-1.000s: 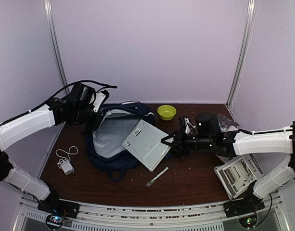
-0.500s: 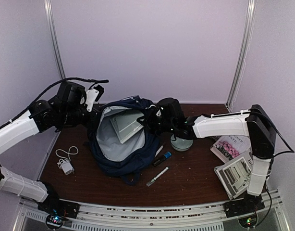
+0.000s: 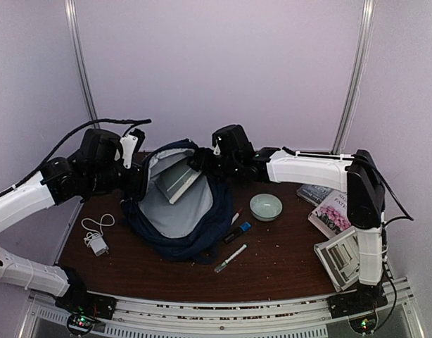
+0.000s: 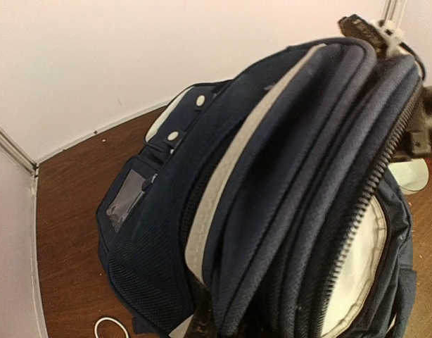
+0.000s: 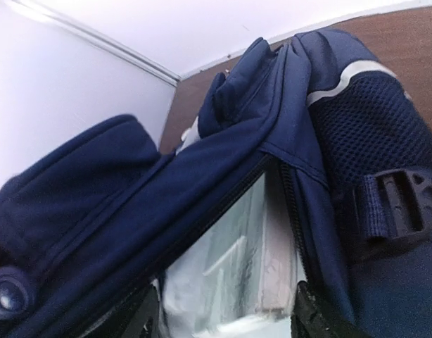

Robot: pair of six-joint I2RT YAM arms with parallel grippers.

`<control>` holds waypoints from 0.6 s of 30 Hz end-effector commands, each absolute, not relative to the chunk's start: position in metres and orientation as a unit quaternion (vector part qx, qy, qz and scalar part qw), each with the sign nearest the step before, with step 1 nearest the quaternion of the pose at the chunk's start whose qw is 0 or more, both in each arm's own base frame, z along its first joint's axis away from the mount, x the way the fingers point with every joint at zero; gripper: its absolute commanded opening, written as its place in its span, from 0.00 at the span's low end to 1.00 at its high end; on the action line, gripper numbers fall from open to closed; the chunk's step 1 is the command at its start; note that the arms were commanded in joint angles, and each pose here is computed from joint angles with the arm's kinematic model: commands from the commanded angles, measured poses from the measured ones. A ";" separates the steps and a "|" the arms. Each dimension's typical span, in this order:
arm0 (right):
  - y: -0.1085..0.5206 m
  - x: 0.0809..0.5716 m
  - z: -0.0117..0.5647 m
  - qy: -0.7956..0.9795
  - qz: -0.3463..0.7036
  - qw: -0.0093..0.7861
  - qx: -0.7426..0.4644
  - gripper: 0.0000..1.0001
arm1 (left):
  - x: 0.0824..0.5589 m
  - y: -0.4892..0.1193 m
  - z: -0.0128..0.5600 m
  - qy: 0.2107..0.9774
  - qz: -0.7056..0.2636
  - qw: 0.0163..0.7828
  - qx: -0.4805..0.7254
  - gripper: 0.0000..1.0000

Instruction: Pack the student bag

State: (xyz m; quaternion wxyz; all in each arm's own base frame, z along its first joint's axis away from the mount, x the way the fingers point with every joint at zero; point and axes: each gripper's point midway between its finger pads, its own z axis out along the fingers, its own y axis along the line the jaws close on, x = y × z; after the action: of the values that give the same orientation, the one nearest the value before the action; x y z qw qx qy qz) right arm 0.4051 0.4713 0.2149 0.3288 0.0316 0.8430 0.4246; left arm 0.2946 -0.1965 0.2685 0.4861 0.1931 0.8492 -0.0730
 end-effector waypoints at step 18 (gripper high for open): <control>0.028 0.379 0.160 0.944 -0.127 0.299 0.061 1.00 | 0.335 -0.206 0.257 0.816 -0.120 0.549 0.136 0.00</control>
State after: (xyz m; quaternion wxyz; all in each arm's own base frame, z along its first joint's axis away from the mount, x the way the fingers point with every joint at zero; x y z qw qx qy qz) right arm 0.3797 0.0788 0.1880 0.3458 0.0425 0.9373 -0.0134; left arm 0.3148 -0.1946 0.2129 0.4713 0.1670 0.8627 -0.0754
